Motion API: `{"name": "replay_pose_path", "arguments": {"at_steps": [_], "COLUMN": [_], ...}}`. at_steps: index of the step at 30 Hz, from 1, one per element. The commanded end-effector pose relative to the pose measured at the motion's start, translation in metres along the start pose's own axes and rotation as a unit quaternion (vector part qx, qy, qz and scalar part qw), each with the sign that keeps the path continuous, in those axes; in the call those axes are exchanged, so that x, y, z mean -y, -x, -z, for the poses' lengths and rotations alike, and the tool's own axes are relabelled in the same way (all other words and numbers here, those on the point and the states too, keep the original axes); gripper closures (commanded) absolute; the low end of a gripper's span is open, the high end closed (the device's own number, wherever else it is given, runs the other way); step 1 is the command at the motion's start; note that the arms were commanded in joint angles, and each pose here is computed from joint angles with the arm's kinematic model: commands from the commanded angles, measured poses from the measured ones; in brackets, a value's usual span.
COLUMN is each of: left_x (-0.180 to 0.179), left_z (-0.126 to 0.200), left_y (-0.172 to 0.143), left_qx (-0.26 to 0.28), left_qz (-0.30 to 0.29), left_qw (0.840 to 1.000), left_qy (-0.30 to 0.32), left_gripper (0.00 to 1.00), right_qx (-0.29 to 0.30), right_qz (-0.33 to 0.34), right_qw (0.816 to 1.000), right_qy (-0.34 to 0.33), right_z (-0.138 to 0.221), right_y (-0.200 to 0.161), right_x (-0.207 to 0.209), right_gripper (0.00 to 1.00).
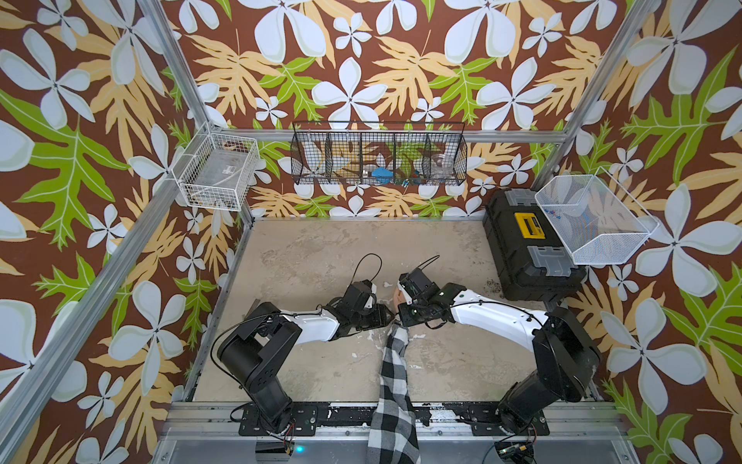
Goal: Take off the watch
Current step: Untie the watch from the hand.
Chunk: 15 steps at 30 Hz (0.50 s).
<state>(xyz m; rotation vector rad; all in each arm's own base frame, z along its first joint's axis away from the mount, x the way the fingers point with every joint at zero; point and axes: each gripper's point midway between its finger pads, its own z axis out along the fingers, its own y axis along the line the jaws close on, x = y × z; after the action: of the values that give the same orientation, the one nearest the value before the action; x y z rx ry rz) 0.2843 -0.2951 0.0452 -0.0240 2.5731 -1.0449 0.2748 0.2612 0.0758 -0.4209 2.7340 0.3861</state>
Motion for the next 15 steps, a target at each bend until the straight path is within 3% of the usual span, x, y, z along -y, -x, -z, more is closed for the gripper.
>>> {"name": "replay_pose_path", "arguments": {"at_steps": [1,12,13,15], "left_x": [0.002,0.001,0.000,0.001], "left_z": [-0.001,-0.003,-0.002,-0.002], "left_y": [-0.001,-0.005,-0.005,-0.004], "left_qx": [-0.001,-0.004,-0.004,-0.002], "left_qz": [-0.004,-0.004,-0.003,-0.004], "left_qw": [1.000,1.000,1.000,1.000], "left_qy": [-0.004,-0.003,-0.003,-0.003], "left_gripper": [0.44,0.44,0.44,0.44], "right_qx": [0.012,0.047,0.045,0.045], "right_qz": [-0.008,-0.039,-0.041,-0.045], "right_qw": [1.000,0.996,0.996,0.996], "right_qy": [-0.006,0.062,0.063,0.059], "right_z": [0.002,0.013,0.012,0.012], "right_y": [0.004,0.010,0.010,0.009], "right_x": [0.002,-0.017,-0.018,-0.016], "right_gripper": [0.87,0.93,0.91,0.70]}}
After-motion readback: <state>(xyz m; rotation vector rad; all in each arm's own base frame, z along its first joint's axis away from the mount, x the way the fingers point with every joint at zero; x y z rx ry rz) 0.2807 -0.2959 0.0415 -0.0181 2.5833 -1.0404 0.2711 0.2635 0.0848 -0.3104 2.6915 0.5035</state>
